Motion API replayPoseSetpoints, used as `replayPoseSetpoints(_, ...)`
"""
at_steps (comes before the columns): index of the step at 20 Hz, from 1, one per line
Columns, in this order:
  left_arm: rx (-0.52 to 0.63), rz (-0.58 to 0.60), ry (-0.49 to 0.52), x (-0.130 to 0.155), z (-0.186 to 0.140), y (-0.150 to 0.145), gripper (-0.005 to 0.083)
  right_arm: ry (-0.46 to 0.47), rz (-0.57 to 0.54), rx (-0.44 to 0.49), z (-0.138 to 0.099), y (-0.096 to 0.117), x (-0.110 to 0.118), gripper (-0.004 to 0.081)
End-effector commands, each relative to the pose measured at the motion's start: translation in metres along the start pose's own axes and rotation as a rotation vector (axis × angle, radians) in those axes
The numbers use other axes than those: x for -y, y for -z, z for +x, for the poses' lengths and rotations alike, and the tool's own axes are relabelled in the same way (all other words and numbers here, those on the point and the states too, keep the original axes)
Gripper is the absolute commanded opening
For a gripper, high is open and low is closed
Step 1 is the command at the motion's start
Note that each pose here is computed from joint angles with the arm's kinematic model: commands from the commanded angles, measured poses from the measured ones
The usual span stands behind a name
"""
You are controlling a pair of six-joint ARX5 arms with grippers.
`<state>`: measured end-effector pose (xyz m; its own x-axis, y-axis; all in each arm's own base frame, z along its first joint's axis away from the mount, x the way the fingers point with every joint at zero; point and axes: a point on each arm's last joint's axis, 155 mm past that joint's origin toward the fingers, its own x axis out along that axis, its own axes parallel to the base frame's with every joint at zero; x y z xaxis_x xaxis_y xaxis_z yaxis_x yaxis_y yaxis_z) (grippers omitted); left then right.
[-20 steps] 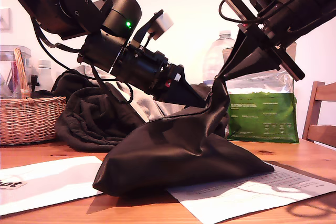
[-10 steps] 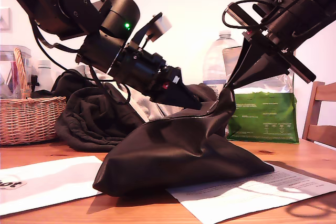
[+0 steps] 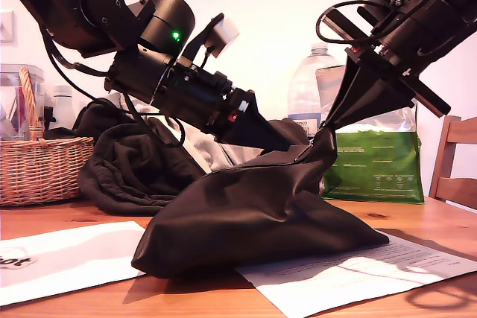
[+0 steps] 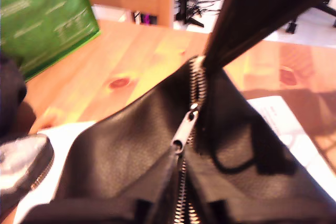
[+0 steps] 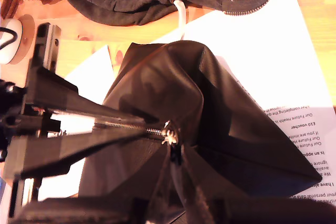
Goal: Open the zipper in the zip bag in front of you
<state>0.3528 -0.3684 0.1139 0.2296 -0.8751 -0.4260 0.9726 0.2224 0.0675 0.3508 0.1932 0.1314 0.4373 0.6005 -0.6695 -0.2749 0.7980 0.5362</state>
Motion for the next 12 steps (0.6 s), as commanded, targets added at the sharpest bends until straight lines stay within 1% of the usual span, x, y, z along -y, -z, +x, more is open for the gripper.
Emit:
replayPoseSetpoints(1,-0.007,0.06,0.024,0.007,0.003,0.009,0.0231,-0.005,-0.008,-0.016,0.003,0.005,-0.003,-0.0012)
replayPoseSetpoints(4,0.028,0.146,0.079,0.017,0.003,0.003,0.0232,-0.013,-0.01,-0.02,0.002,0.005,-0.004,-0.0012)
replayPoseSetpoints(6,0.049,0.162,0.097,0.018,0.002,-0.004,0.0235,-0.024,-0.014,-0.024,0.002,0.006,-0.006,-0.0012)
replayPoseSetpoints(8,0.053,0.162,0.102,0.016,0.001,-0.011,0.0235,-0.029,-0.024,-0.031,0.003,0.008,-0.007,-0.0013)
replayPoseSetpoints(12,0.022,0.125,0.132,0.013,0.002,-0.019,0.0236,-0.033,-0.032,-0.05,0.004,0.013,-0.01,-0.0012)
